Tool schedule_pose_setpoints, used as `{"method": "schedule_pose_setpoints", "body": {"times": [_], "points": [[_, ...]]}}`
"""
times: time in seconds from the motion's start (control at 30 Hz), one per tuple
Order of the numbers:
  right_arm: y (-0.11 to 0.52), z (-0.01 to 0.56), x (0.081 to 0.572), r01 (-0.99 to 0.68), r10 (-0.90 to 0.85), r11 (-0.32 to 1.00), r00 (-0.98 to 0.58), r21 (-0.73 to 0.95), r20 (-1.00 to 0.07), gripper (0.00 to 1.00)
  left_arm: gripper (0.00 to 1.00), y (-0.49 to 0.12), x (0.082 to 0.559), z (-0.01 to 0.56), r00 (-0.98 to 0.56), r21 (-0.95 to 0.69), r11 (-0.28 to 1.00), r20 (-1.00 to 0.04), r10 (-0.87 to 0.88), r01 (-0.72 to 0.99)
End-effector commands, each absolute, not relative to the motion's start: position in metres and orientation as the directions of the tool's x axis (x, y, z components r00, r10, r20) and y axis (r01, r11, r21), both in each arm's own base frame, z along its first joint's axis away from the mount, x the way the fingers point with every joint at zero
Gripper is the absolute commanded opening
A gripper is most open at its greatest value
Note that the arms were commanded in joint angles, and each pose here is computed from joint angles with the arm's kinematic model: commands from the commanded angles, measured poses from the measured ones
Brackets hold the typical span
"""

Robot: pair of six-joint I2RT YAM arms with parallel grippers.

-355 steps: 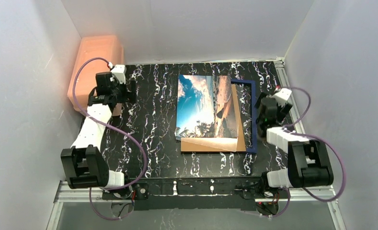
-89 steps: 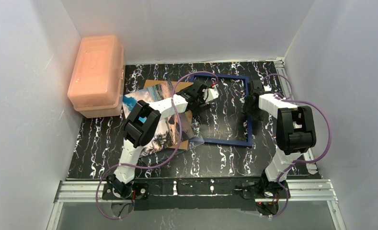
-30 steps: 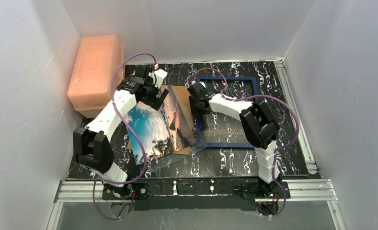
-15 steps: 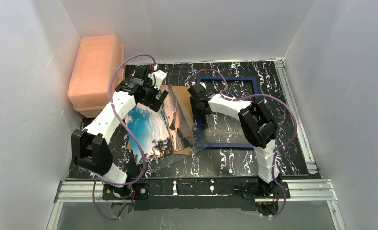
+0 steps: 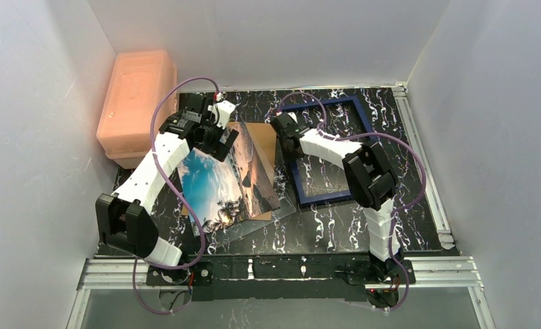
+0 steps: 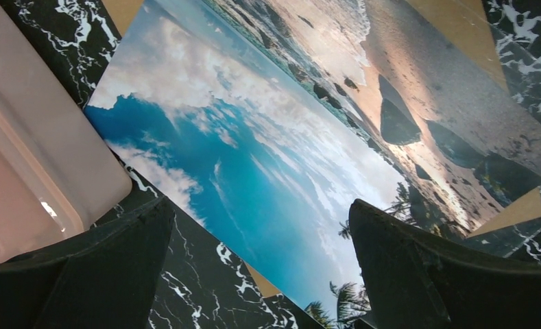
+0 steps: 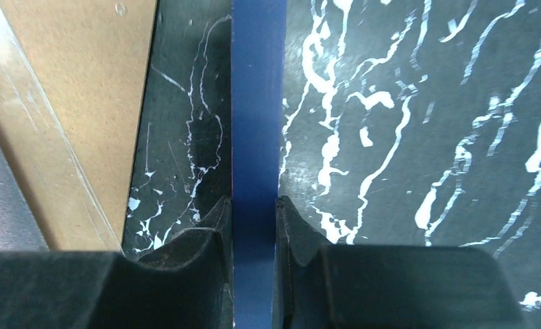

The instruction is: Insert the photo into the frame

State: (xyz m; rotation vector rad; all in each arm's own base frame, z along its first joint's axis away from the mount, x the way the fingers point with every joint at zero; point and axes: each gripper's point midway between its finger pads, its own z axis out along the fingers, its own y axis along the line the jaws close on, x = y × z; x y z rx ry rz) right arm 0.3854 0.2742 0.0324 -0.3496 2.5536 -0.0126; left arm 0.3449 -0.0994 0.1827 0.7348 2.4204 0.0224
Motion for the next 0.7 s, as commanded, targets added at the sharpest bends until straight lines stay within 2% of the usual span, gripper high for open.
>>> {"method": "schedule_pose_setpoints", "body": {"times": [0.0, 0.17, 0.3, 0.4, 0.53, 0.67], "points": [[0.263, 0.117, 0.418, -0.208, -0.266, 0.964, -0.714, -0.167, -0.648, 0.07, 0.98, -0.111, 0.333, 0.208, -0.656, 0.104, 0.854, -0.596, 0.464, 0.510], [0.264, 0.177, 0.417, -0.193, -0.212, 0.975, -0.679, -0.109, -0.703, 0.03, 0.98, -0.123, 0.324, 0.227, -0.636, 0.044, 0.846, -0.639, 0.433, 0.532], [0.277, 0.230, 0.405, -0.204, -0.106, 0.978, -0.662, 0.042, -0.742, 0.01, 0.99, -0.129, 0.320, 0.242, -0.624, 0.008, 0.841, -0.666, 0.408, 0.541], [0.294, 0.277, 0.395, -0.244, -0.010, 0.951, -0.640, 0.191, -0.768, 0.01, 0.98, -0.134, 0.320, 0.256, -0.633, -0.068, 0.854, -0.702, 0.326, 0.516], [0.317, 0.348, 0.381, -0.326, 0.124, 0.864, -0.602, 0.384, -0.789, 0.01, 0.99, -0.145, 0.320, 0.280, -0.641, -0.223, 0.838, -0.746, 0.183, 0.499], [0.341, 0.420, 0.364, -0.435, 0.278, 0.682, -0.589, 0.587, -0.759, 0.01, 0.99, -0.158, 0.319, 0.300, -0.669, -0.347, 0.802, -0.738, 0.086, 0.486]]}}
